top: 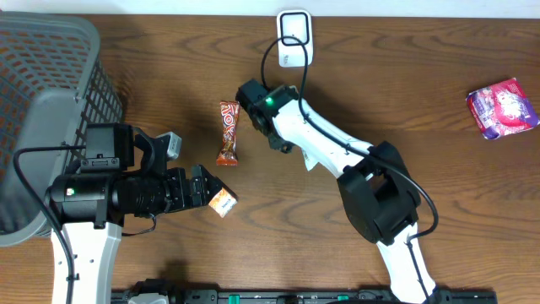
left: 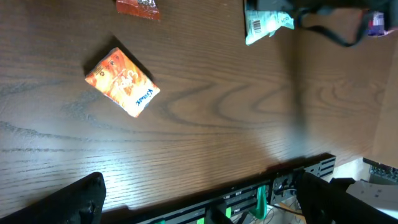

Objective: Scan the item barcode

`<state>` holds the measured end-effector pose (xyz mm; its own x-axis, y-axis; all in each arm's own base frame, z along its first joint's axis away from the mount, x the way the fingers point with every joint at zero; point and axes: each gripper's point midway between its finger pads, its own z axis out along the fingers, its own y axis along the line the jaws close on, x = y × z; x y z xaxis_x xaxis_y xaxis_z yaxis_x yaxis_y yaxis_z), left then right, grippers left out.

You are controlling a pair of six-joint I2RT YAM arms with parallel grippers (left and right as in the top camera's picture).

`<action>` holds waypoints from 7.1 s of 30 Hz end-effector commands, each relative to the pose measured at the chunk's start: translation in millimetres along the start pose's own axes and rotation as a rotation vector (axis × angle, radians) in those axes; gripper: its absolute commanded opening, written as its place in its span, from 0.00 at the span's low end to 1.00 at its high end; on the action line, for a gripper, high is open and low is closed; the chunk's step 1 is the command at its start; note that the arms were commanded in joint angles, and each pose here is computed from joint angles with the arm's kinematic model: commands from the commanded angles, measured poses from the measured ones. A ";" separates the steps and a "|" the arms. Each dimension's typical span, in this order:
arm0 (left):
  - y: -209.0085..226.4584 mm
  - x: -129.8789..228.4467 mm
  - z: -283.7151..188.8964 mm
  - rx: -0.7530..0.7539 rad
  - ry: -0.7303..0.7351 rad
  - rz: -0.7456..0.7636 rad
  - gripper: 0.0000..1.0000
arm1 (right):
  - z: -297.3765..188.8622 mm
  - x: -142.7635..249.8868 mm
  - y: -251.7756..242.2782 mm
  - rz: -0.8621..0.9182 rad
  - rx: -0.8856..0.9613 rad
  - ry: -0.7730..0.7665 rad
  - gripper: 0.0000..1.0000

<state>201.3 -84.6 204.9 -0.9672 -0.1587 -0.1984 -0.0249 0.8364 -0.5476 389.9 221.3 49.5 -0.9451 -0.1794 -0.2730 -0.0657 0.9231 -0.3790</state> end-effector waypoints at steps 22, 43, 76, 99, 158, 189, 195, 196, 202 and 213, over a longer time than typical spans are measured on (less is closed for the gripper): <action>1.5 0.8 1.0 -0.009 0.003 0.011 0.98 | -38.3 -16.4 -47.9 -0.038 -0.974 0.298 0.93; 1.5 0.8 1.0 -0.009 0.003 0.011 0.98 | 22.4 19.0 -29.4 0.088 -1.145 0.344 0.71; 1.5 0.8 1.0 -0.009 0.003 0.011 0.98 | 9.0 -17.6 -58.1 0.022 -0.073 0.083 0.11; 1.5 0.8 1.0 -0.009 0.003 0.011 0.98 | 9.1 -15.2 -80.7 0.119 -0.930 0.292 0.85; 1.5 0.8 1.0 -0.009 0.003 0.011 0.98 | 20.5 -29.1 -46.5 0.141 -0.570 0.152 0.01; 1.5 0.8 1.0 -0.009 0.003 0.011 0.98 | 31.7 21.3 -12.6 -0.050 0.117 -0.061 0.11; 1.5 0.8 1.0 -0.009 0.003 0.011 0.98 | 31.1 38.7 -0.7 -0.097 0.096 -0.026 0.62; 1.5 0.8 1.0 -0.009 0.003 0.011 0.98 | 29.7 41.9 3.4 -0.108 0.083 -0.017 0.73; 1.5 0.8 1.0 -0.009 0.003 0.011 0.98 | 14.0 44.0 18.8 -0.138 0.035 -0.005 0.99; 1.4 0.9 1.0 -0.009 0.004 0.011 0.98 | -77.5 -29.8 10.3 -0.053 -0.214 -0.036 0.99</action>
<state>201.3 -84.7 204.9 -0.9672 -0.1587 -0.1984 -0.0248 0.8362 -0.5479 378.2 259.0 96.2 -0.9249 -0.2639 -0.2737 -0.1771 0.9360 -0.3043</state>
